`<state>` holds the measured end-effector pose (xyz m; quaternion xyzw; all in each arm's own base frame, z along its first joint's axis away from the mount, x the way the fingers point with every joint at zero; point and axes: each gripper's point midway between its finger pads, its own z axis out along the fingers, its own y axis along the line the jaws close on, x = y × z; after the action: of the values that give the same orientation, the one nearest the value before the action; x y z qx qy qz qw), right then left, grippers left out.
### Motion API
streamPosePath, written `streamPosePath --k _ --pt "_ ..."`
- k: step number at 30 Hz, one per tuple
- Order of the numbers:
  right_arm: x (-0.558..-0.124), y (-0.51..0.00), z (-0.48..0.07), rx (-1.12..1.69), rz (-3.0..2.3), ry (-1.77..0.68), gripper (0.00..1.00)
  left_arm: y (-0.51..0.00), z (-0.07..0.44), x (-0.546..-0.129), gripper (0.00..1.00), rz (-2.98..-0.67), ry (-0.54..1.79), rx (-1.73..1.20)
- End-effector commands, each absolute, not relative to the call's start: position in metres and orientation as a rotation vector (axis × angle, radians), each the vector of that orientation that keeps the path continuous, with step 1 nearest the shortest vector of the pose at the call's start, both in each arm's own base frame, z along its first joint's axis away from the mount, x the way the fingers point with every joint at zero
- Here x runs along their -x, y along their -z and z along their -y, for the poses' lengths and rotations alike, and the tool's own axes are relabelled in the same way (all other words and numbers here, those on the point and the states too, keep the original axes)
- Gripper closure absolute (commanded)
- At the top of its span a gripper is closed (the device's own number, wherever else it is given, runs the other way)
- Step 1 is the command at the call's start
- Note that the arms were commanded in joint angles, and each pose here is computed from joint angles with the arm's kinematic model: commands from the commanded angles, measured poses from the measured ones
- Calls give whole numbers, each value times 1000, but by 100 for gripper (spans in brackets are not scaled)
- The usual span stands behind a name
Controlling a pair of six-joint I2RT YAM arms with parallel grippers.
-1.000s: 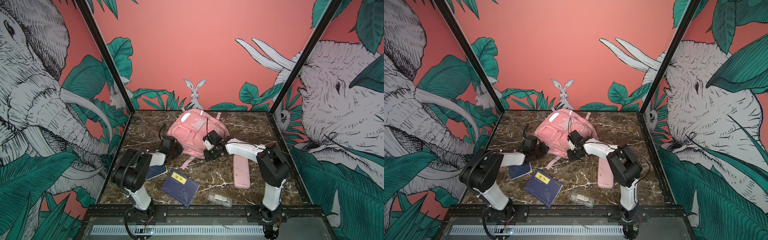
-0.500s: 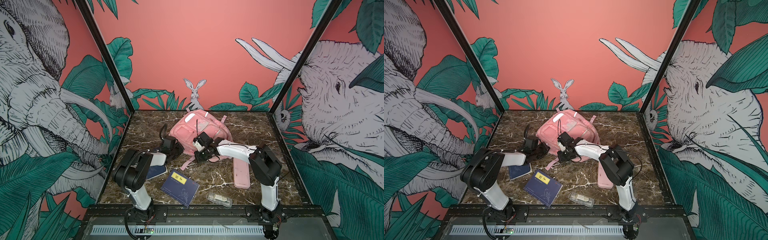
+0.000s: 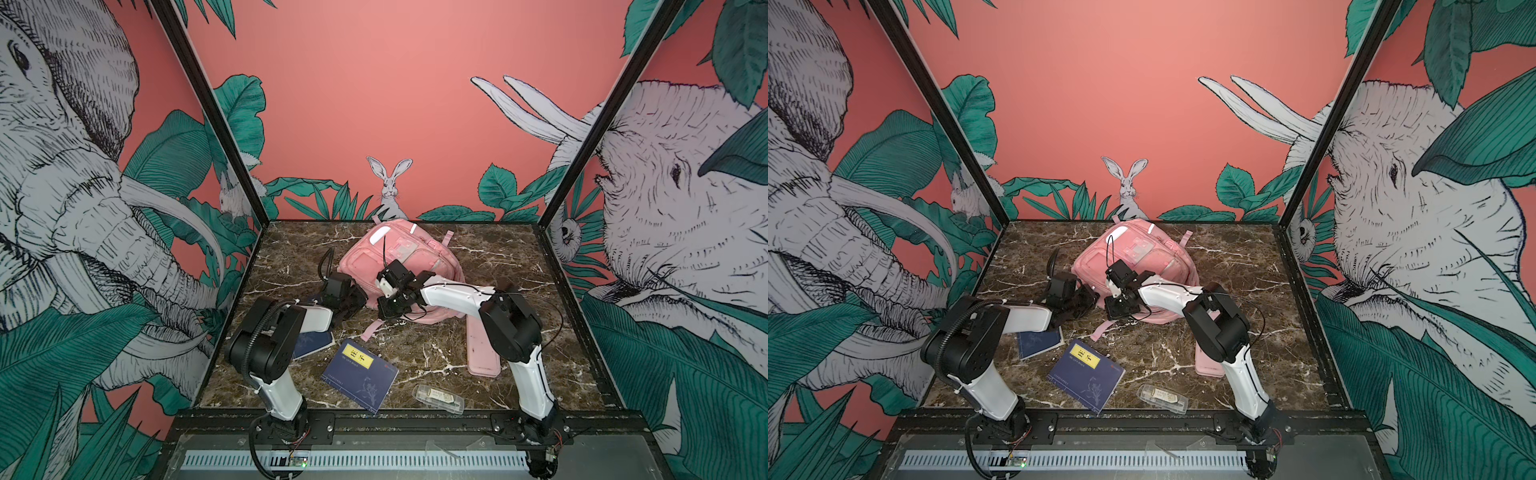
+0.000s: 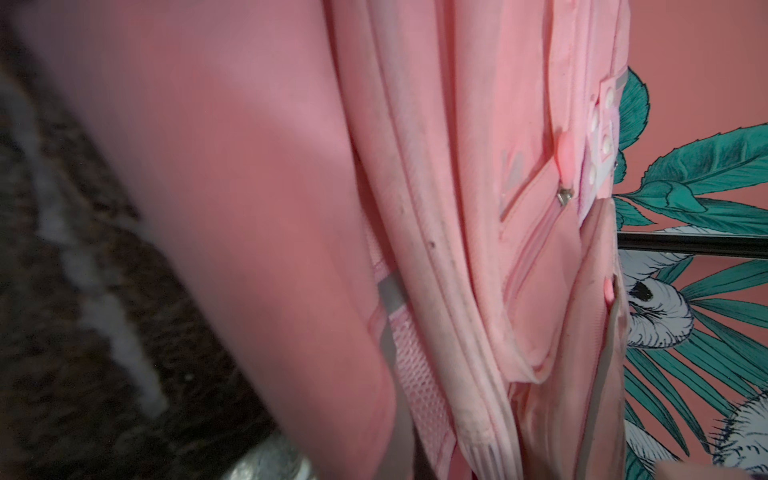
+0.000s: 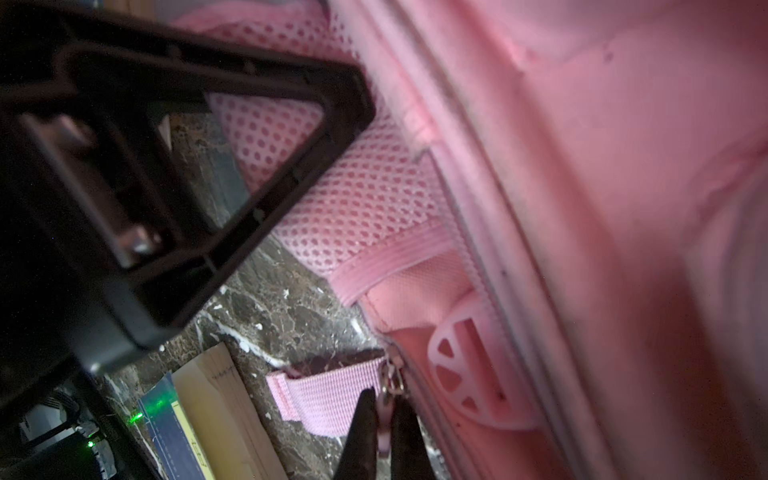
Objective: Pack the student bag
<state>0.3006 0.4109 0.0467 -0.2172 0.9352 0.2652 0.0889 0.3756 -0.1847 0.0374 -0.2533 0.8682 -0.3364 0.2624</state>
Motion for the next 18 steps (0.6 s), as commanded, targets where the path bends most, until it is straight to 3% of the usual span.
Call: streamPosePath --k 1,18 --pt "-306 -67 -441 678 -2676 -900 100 -46 200 -370 92 -2353 986 635" --pt "-294 -76 -467 726 -2653 -975 100 -49 202 -375 92 -2360 978 617"
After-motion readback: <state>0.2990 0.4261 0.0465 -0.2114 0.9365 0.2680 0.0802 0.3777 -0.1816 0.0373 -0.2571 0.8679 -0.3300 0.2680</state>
